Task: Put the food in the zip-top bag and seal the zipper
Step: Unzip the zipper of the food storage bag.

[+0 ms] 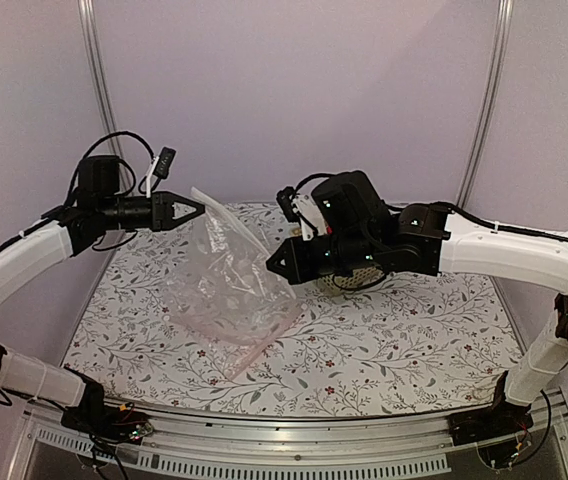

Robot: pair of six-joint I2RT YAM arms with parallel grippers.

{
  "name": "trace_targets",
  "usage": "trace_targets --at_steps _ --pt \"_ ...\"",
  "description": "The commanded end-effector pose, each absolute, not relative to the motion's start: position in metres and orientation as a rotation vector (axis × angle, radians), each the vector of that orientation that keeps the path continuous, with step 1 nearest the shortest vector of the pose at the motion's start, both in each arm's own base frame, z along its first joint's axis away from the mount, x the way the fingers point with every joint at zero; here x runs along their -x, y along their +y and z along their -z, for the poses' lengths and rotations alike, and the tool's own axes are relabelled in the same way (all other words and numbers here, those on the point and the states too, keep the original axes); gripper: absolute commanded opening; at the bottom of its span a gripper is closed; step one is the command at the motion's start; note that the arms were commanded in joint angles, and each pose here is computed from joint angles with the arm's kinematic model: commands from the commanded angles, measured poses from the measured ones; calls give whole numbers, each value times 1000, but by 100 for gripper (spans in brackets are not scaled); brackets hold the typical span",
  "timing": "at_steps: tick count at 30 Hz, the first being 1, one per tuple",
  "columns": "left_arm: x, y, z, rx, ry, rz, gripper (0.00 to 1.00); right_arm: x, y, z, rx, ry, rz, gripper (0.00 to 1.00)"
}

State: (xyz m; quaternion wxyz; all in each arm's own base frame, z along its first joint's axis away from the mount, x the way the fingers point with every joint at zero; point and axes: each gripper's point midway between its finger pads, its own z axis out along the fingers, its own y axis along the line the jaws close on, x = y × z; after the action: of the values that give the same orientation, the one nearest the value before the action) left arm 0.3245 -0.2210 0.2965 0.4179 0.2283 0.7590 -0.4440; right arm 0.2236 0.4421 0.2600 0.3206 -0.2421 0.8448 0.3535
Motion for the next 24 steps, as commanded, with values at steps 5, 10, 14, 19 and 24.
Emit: trace_targets --at_steps 5,10,14,19,24 --pt "-339 -196 -305 -479 1875 1021 0 -219 432 -241 660 2283 -868 0" --pt "-342 -190 -305 -454 1878 1008 0 -220 431 -239 658 2287 -863 0" --pt "-344 -186 -306 -438 1876 996 0 -219 432 -239 660 2287 -864 0" --pt "-347 -178 -307 -411 1875 969 0 -219 431 -238 662 2290 -861 0" --pt "-349 -172 -308 -390 1874 949 0 -219 431 -237 662 2294 -858 0"
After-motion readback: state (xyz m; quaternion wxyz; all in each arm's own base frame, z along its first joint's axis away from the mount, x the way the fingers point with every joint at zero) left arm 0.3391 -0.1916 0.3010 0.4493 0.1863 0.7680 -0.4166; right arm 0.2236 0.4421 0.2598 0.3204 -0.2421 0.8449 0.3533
